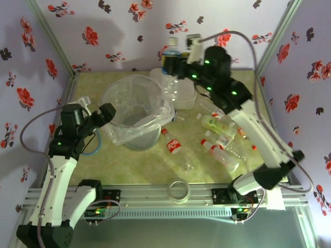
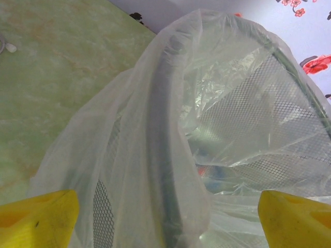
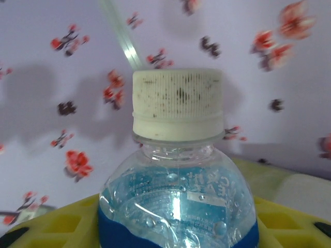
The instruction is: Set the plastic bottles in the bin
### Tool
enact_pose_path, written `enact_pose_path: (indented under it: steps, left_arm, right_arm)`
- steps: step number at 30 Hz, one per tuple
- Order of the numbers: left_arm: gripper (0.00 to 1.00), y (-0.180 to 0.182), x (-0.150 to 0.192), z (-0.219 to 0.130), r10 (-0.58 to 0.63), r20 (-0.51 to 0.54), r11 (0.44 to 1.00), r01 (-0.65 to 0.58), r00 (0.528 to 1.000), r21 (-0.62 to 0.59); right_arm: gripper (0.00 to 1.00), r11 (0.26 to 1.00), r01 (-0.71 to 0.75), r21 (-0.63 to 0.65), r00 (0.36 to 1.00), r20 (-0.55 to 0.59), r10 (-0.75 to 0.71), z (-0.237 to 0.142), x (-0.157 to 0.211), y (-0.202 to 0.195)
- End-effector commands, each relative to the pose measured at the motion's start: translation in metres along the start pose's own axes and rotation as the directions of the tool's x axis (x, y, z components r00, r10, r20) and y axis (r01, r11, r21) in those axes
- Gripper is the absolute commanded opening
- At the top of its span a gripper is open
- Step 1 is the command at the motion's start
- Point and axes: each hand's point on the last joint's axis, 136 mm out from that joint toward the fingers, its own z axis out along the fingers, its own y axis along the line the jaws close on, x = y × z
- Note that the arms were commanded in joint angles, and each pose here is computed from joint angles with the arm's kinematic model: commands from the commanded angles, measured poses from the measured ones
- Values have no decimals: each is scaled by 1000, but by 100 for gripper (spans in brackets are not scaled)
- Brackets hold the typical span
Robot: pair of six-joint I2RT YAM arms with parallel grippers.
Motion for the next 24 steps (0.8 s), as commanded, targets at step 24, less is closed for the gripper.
enact_pose_path:
  steps: [24]
  left_arm:
    - [86,7,4,14,31,28,999,-29,999,-45]
  right_arm:
    - [75,970,226,91,830,-540,-143,93,197,-6]
